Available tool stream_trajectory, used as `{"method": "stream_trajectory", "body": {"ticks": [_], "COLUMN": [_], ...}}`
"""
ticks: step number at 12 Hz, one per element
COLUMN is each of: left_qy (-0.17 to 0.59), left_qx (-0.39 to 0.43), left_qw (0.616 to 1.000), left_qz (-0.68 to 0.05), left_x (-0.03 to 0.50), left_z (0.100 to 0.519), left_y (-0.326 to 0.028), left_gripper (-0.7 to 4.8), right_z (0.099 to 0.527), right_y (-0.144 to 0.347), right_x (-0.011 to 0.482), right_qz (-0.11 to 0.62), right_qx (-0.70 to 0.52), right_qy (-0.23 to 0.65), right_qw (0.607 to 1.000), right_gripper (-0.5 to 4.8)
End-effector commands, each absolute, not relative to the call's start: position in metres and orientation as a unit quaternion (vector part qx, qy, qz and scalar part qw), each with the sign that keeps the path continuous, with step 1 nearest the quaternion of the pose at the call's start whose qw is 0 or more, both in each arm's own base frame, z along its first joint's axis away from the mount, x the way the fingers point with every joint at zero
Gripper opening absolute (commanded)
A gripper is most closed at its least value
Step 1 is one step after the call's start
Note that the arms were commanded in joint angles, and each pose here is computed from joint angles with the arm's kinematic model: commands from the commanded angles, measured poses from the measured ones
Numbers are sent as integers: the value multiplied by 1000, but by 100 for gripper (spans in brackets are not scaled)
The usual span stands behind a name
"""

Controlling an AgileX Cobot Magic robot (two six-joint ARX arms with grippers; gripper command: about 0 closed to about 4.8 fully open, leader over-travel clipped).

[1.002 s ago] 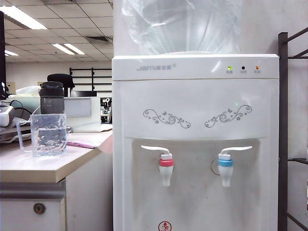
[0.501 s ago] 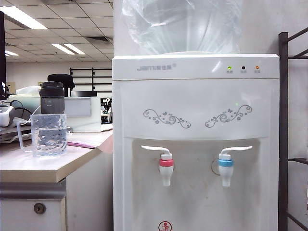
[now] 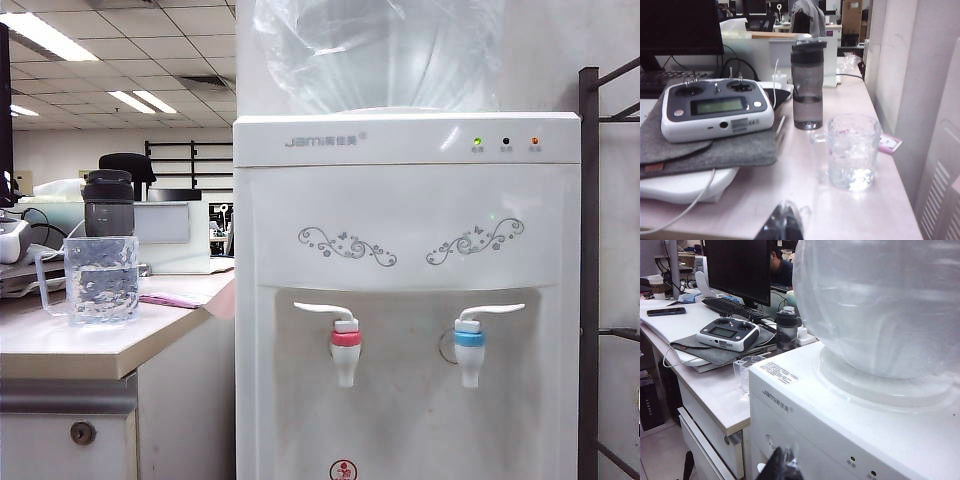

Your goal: Pick up the plastic mug from the left desk, go to the cold water outlet of the water dispenser, press the vertical switch to get some water, then put the mug back on the desk.

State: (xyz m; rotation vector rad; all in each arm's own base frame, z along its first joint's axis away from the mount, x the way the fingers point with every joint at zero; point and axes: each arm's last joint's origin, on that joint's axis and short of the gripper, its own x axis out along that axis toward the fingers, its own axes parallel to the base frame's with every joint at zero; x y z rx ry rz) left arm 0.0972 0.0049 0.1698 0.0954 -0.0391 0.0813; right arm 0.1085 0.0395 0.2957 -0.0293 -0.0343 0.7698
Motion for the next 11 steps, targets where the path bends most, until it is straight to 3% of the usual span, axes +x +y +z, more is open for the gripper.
{"method": "stream_trajectory", "body": {"ticks": [1, 2, 3, 4, 5, 7, 11], "left_qy": [-31, -31, -30, -30, -30, -27, -20], "left_qx": [47, 47, 47, 47, 47, 47, 47], "left_qw": [998, 998, 998, 998, 998, 998, 998], "left_qz": [39, 39, 39, 39, 39, 39, 39], "left_x": [97, 97, 97, 97, 97, 97, 97], "left_z": [172, 172, 172, 172, 172, 171, 170], "left_y": [5, 5, 5, 5, 5, 5, 5], "left_gripper": [3, 3, 3, 3, 3, 3, 3], "right_z": [298, 293, 264, 221, 186, 157, 169], "right_y": [40, 37, 24, 13, 11, 7, -4], "right_x": [108, 106, 103, 99, 93, 97, 97], "right_qz": [377, 358, 196, 22, 1, -17, -48], "right_qx": [-15, -17, -14, -14, -15, -23, -14], "right_qy": [-24, -34, -41, -15, -13, 43, -16], "right_qw": [926, 933, 980, 1000, 1000, 999, 999], "right_gripper": [-1, -1, -1, -1, -1, -1, -1]}}
